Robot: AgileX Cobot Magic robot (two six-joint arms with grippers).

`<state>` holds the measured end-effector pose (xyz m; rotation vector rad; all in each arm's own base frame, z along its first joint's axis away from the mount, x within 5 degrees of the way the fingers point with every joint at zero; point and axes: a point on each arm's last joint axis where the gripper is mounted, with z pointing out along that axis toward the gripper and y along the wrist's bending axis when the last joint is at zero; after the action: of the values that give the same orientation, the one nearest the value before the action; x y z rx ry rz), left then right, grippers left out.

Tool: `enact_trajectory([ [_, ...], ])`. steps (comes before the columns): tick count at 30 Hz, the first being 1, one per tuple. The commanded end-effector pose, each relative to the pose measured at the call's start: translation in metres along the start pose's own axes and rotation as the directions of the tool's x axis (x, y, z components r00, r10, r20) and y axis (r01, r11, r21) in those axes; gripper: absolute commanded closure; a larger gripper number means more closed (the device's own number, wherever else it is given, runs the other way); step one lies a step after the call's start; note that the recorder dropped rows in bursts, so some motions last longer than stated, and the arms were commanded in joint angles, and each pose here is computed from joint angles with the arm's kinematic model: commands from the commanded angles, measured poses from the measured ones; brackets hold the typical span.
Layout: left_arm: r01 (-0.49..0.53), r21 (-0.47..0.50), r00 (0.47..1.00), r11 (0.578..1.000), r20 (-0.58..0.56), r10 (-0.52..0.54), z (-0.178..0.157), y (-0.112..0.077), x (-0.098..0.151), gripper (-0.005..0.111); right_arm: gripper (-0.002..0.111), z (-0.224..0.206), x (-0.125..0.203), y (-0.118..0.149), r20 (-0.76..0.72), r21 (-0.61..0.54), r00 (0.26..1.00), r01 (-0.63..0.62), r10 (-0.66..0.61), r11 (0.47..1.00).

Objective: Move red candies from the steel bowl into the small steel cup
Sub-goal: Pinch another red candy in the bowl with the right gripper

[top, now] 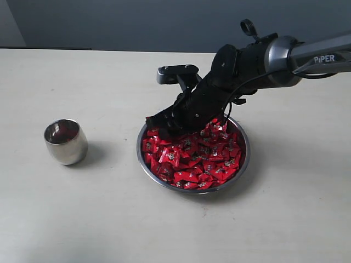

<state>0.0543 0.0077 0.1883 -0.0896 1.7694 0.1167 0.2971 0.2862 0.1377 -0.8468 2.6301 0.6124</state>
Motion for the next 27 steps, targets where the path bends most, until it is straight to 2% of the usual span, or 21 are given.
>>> enact_trajectory([
  [1, 0.003, 0.0, 1.0, 1.0, 0.002, -0.003, 0.0, 0.0, 0.001, 0.106, 0.065, -0.001, -0.001, 0.002, 0.001, -0.013, 1.0, -0.014, 0.014, 1.0],
  [20, 0.003, 0.0, 1.0, 1.0, 0.002, -0.003, 0.0, 0.0, 0.001, 0.106, 0.065, 0.001, 0.001, 0.003, -0.019, -0.02, 1.0, -0.012, 0.011, 1.0],
  [27, 0.003, 0.0, 1.0, 1.0, 0.002, -0.003, 0.0, 0.0, 0.001, 0.106, 0.065, 0.006, 0.002, 0.02, 0.001, -0.019, 0.999, 0.048, -0.048, 0.999],
])
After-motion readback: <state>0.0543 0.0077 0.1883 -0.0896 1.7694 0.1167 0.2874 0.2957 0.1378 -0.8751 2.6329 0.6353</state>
